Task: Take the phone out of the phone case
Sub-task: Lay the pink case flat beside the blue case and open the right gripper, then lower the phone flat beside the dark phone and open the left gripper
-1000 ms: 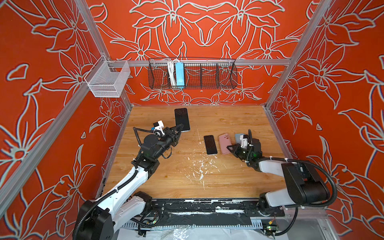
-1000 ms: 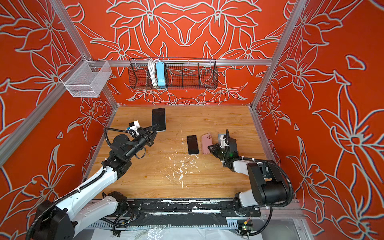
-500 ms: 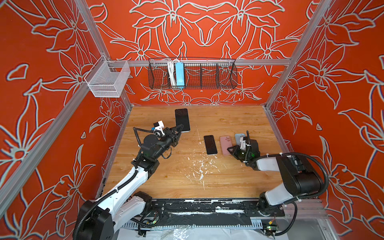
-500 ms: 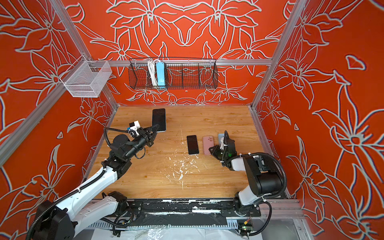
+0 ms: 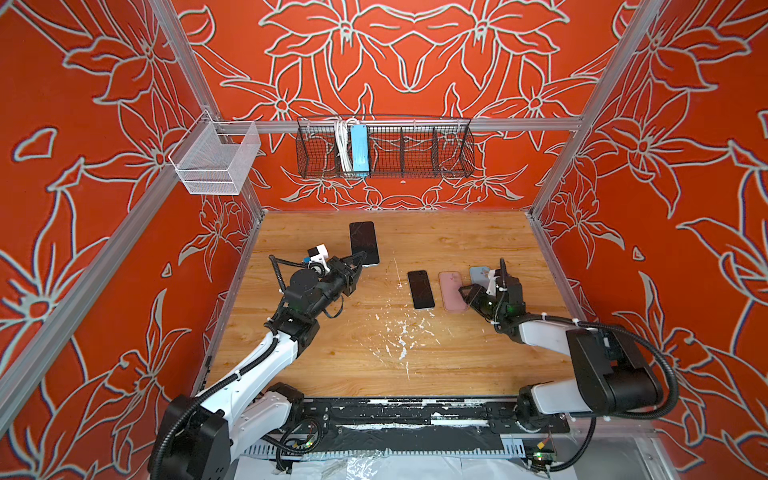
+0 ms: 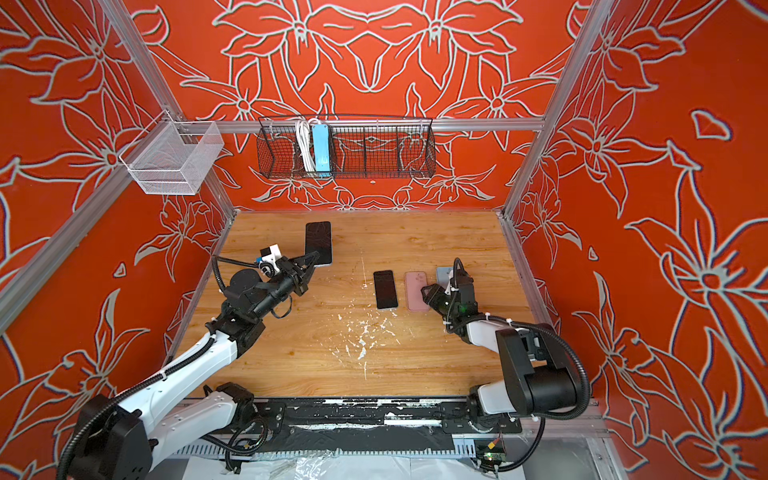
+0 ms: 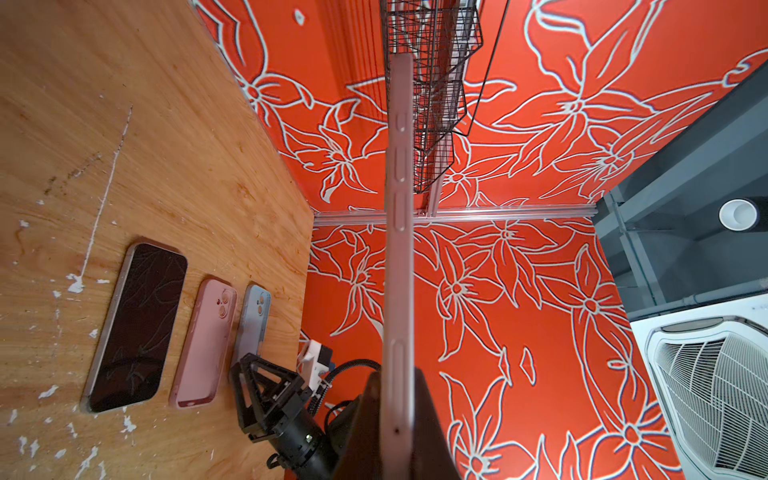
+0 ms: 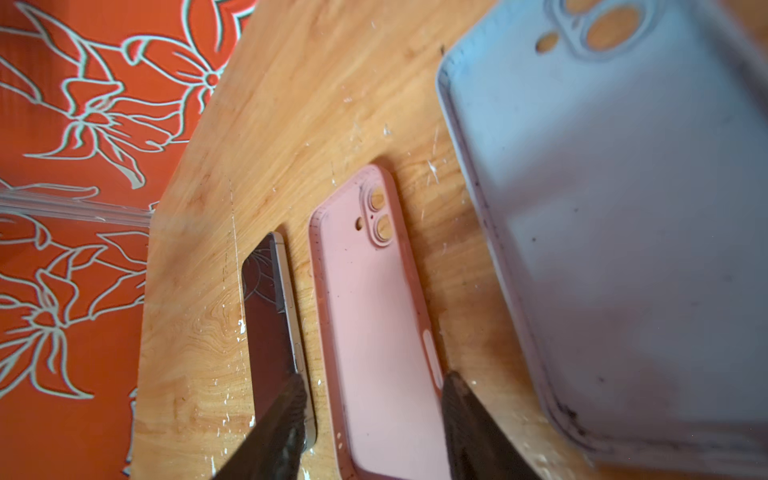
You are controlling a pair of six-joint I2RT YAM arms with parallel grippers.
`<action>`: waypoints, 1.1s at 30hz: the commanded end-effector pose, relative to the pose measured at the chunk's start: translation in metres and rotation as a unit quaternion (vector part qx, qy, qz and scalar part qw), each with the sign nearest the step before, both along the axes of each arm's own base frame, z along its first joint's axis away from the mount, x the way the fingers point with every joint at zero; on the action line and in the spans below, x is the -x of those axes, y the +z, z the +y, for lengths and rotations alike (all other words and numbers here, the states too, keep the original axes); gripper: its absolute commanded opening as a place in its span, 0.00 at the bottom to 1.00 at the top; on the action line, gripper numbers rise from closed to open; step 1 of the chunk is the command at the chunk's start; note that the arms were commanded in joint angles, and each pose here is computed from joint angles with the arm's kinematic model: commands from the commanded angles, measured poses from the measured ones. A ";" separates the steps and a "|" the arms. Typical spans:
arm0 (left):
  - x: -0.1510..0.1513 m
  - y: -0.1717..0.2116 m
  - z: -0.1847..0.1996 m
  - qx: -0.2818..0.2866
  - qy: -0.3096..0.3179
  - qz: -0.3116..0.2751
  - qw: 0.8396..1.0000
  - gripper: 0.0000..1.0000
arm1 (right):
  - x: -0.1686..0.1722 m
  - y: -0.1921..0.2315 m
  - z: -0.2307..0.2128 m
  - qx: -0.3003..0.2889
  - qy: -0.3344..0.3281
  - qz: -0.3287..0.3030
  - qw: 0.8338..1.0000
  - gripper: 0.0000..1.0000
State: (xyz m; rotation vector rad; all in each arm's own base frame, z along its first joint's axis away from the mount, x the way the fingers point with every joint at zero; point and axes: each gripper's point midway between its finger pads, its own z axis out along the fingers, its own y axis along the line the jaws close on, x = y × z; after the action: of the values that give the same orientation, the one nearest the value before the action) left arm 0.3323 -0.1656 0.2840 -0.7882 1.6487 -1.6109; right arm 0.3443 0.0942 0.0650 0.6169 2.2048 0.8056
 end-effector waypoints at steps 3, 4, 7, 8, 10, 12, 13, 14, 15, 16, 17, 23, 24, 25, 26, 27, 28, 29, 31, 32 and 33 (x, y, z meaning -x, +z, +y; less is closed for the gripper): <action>0.000 0.016 0.001 -0.001 -0.001 -0.042 0.999 0.00 | 0.013 0.001 -0.019 0.040 -0.038 0.019 0.998 0.66; 0.000 0.017 0.001 -0.004 0.000 -0.044 0.999 0.00 | 0.016 0.003 -0.022 0.050 -0.047 0.020 0.997 0.68; -0.001 0.012 0.002 -0.022 0.003 -0.046 0.999 0.00 | 0.020 0.016 -0.029 0.060 -0.060 0.005 0.996 0.75; -0.001 0.009 0.002 -0.031 0.003 -0.047 0.998 0.00 | 0.022 0.020 -0.029 0.062 -0.059 0.002 0.996 0.76; -0.001 -0.003 0.002 -0.052 0.001 -0.047 0.998 0.00 | 0.025 0.028 -0.028 0.064 -0.054 -0.004 0.996 0.80; -0.001 -0.018 0.002 -0.071 0.001 -0.044 0.997 0.00 | 0.027 0.036 -0.024 0.065 -0.044 -0.015 0.997 0.98; -0.001 -0.027 0.002 -0.082 0.000 -0.042 0.996 0.00 | 0.027 0.040 -0.022 0.063 -0.040 -0.021 0.997 0.98; -0.001 -0.032 0.001 -0.092 -0.002 -0.048 0.995 0.00 | 0.028 0.042 -0.018 0.062 -0.033 -0.027 0.997 0.98; -0.001 -0.039 0.001 -0.102 -0.003 -0.049 0.994 0.00 | 0.029 0.045 -0.014 0.062 -0.025 -0.033 0.997 0.98; -0.002 -0.048 0.001 -0.109 -0.004 -0.041 0.993 0.00 | 0.030 0.047 -0.011 0.062 -0.020 -0.037 0.997 0.98; -0.003 -0.054 0.001 -0.116 -0.005 -0.038 0.993 0.00 | 0.031 0.047 -0.008 0.062 -0.017 -0.039 0.997 0.98; -0.007 -0.082 -0.005 -0.138 -0.021 -0.031 0.990 0.00 | 0.038 0.037 -0.002 0.057 -0.019 -0.041 0.997 0.98; -0.007 -0.086 -0.005 -0.140 -0.022 -0.030 0.989 0.00 | 0.039 0.034 0.000 0.058 -0.018 -0.038 0.997 0.98; -0.008 -0.092 -0.006 -0.142 -0.023 -0.024 0.989 0.00 | 0.040 0.031 0.001 0.057 -0.016 -0.035 0.998 0.98; -0.009 -0.096 -0.007 -0.144 -0.026 -0.020 0.989 0.00 | 0.041 0.030 0.002 0.057 -0.016 -0.034 0.998 0.98; -0.010 -0.099 -0.009 -0.147 -0.031 -0.020 0.988 0.00 | 0.042 0.028 0.002 0.055 -0.016 -0.032 0.998 0.98; -0.011 -0.104 -0.010 -0.148 -0.035 -0.016 0.988 0.00 | 0.043 0.027 0.003 0.055 -0.016 -0.031 0.998 0.98; -0.012 -0.107 -0.011 -0.148 -0.037 -0.012 0.988 0.00 | 0.044 0.026 0.003 0.054 -0.017 -0.031 0.998 0.98; -0.015 -0.114 -0.013 -0.149 -0.041 -0.006 0.988 0.00 | 0.045 0.026 0.003 0.055 -0.016 -0.033 0.998 0.98; -0.015 -0.118 -0.013 -0.149 -0.042 -0.003 0.988 0.00 | 0.046 0.026 0.002 0.055 -0.016 -0.034 0.998 0.98; -0.015 -0.122 -0.014 -0.149 -0.043 0.002 0.988 0.00 | 0.046 0.026 0.002 0.056 -0.016 -0.033 0.998 0.98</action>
State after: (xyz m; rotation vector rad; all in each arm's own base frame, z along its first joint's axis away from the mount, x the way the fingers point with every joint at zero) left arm 0.3397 -0.1751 0.1371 -0.6705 1.9885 -1.3284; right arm 0.2988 0.0989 0.0905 0.5397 2.1827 0.6802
